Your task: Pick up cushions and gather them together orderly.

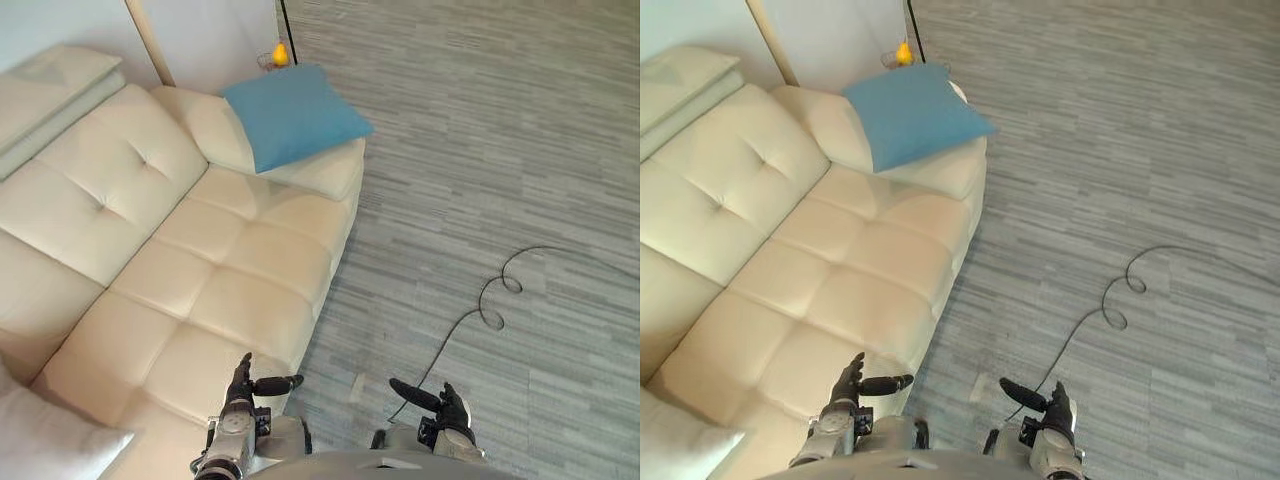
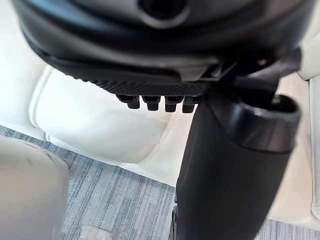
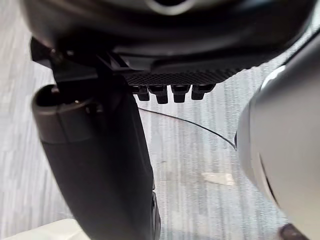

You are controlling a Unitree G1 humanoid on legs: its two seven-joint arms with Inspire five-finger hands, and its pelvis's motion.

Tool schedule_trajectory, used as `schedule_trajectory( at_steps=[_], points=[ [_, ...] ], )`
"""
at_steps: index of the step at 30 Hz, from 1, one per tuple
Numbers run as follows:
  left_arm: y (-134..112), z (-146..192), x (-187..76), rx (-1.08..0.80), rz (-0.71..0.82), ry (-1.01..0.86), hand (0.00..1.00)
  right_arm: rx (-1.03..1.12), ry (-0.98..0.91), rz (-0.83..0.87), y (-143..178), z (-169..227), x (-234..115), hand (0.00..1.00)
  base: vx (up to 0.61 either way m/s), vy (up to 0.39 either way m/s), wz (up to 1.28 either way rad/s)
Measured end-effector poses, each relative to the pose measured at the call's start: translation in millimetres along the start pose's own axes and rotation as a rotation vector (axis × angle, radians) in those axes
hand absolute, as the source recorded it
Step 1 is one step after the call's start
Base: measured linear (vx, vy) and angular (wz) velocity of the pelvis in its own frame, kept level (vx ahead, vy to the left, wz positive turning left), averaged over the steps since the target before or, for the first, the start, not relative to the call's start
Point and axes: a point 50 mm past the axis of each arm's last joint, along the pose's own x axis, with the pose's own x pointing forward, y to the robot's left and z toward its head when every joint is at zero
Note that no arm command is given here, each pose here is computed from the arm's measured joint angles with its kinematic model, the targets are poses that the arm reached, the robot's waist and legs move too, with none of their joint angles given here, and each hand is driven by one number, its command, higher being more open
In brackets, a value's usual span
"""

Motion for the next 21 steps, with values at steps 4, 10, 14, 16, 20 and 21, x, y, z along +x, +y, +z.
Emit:
schedule_trajectory(
  at_steps=[4, 10, 14, 16, 20, 21],
  points=[
    [11.0, -14.2, -2.2, 0.028, 0.022, 0.044, 1.00, -0.016, 0.006, 0.013, 3.8, -1.5, -0.2, 1.00, 0.38, -0.250, -0.03],
    [-0.2, -12.2, -1.9, -0.009, 0.006, 0.054, 1.00, -0.050, 0.007, -0.062, -23.3, 1.1, 6.7, 1.00, 0.29, -0.269, -0.01],
    [1.9, 1.6, -0.7, -0.035, 0.017, -0.013, 1.00, -0.051, 0.024, -0.067, -23.7, -7.5, 3.4, 1.00, 0.20, -0.112, 0.21],
    [1.6, 4.0, -0.6, -0.038, 0.017, -0.025, 1.00, -0.049, 0.023, -0.065, -21.9, -7.0, 3.4, 1.00, 0.24, 0.030, 0.12],
    [0.2, 5.3, -0.1, -0.042, 0.013, -0.028, 1.00, -0.051, 0.038, -0.060, -17.9, -9.4, 2.6, 1.00, 0.33, 0.109, -0.16],
    [3.9, 6.5, 1.0, -0.030, 0.015, -0.032, 1.00, -0.047, 0.052, -0.044, -11.4, -11.5, 1.7, 1.00, 0.46, 0.098, -0.28]
  ],
)
